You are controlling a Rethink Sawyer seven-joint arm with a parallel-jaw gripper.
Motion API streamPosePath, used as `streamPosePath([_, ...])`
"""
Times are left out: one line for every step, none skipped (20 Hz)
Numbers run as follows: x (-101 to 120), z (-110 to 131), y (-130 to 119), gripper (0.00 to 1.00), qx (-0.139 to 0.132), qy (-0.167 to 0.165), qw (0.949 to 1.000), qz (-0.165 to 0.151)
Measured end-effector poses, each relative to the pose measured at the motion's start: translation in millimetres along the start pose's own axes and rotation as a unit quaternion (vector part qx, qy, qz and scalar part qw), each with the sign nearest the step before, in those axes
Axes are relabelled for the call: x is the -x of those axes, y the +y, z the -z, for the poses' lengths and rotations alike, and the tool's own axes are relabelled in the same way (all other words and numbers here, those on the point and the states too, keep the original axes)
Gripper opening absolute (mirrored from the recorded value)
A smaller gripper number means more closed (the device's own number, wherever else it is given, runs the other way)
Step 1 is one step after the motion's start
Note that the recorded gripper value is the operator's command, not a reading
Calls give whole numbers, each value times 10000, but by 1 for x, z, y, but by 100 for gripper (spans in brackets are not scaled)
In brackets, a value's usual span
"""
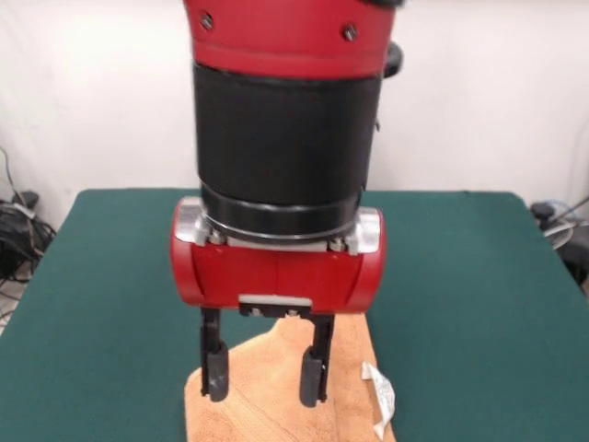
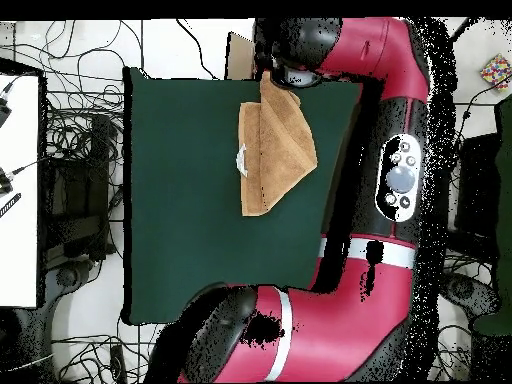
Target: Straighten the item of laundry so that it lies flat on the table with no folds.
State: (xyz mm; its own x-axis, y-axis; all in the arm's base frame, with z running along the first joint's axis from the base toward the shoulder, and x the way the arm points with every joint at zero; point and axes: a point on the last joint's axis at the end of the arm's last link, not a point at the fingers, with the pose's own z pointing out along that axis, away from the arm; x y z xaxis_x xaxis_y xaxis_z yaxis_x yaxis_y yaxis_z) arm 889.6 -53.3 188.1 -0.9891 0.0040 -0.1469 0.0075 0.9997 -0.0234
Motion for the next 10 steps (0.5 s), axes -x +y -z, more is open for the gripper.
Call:
streamPosePath([2,3,-2,100,15,16,10000,-4])
streamPosePath([5,7,-6,100,39,55,10000,-2])
streamPosePath([8,12,-10,100,67,95,9999,22])
streamPosePath([10,17,-16,100,85,149,9998,72])
streamPosePath([12,21,-23,100,92,205,9996,140])
streamPosePath([13,24,-28,100,107,235,9995,199])
streamPosePath([14,26,-33,100,106,263,9993,259])
streamPosePath([14,27,-38,100,112,291,9990,331])
streamPosePath([15,30,-51,100,124,327,9981,507])
streamPosePath([15,31,-57,100,125,341,9976,592])
